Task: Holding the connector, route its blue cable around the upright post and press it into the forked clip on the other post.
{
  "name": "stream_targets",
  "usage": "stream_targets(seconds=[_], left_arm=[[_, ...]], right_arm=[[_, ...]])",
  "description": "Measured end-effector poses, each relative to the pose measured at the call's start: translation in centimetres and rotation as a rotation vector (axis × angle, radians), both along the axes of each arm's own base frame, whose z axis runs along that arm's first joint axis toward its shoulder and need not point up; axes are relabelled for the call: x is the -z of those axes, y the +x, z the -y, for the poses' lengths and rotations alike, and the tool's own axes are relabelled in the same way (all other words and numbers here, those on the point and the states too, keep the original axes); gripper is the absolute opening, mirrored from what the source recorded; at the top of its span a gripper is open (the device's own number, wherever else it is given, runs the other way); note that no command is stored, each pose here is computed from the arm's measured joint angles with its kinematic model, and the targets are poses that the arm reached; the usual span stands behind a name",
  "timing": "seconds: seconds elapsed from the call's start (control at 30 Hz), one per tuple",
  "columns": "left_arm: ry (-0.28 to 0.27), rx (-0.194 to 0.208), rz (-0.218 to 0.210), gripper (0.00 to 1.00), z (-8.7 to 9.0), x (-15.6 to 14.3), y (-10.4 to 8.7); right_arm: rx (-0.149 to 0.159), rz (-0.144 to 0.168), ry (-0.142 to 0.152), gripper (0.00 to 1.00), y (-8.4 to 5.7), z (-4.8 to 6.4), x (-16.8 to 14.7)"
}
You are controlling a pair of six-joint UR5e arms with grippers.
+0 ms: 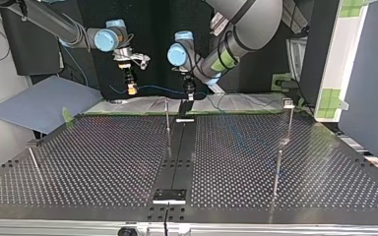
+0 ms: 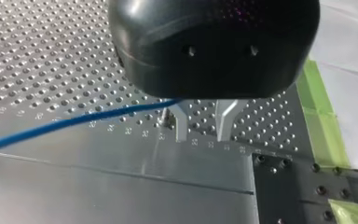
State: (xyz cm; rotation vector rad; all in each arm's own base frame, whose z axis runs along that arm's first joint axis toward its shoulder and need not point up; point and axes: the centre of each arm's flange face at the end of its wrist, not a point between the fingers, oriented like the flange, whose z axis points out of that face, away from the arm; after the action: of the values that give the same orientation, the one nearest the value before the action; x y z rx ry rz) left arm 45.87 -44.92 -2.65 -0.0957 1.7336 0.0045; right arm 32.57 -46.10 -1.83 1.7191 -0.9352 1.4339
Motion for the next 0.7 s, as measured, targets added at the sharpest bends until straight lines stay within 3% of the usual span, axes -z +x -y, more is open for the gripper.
stream_targets(seconds=[0.23, 0.7], left_arm=[[0.002, 0.009, 0.0, 0.13, 0.36, 0.0, -0.34], [0.013, 0.026, -0.001, 0.13, 0.94, 0.01, -0.89]], right_arm=[[0.003, 0.0, 0.0, 0.0, -0.05, 0.05, 0.0], [0.015, 0.001, -0.004, 0.0, -0.46, 0.4, -0.05]])
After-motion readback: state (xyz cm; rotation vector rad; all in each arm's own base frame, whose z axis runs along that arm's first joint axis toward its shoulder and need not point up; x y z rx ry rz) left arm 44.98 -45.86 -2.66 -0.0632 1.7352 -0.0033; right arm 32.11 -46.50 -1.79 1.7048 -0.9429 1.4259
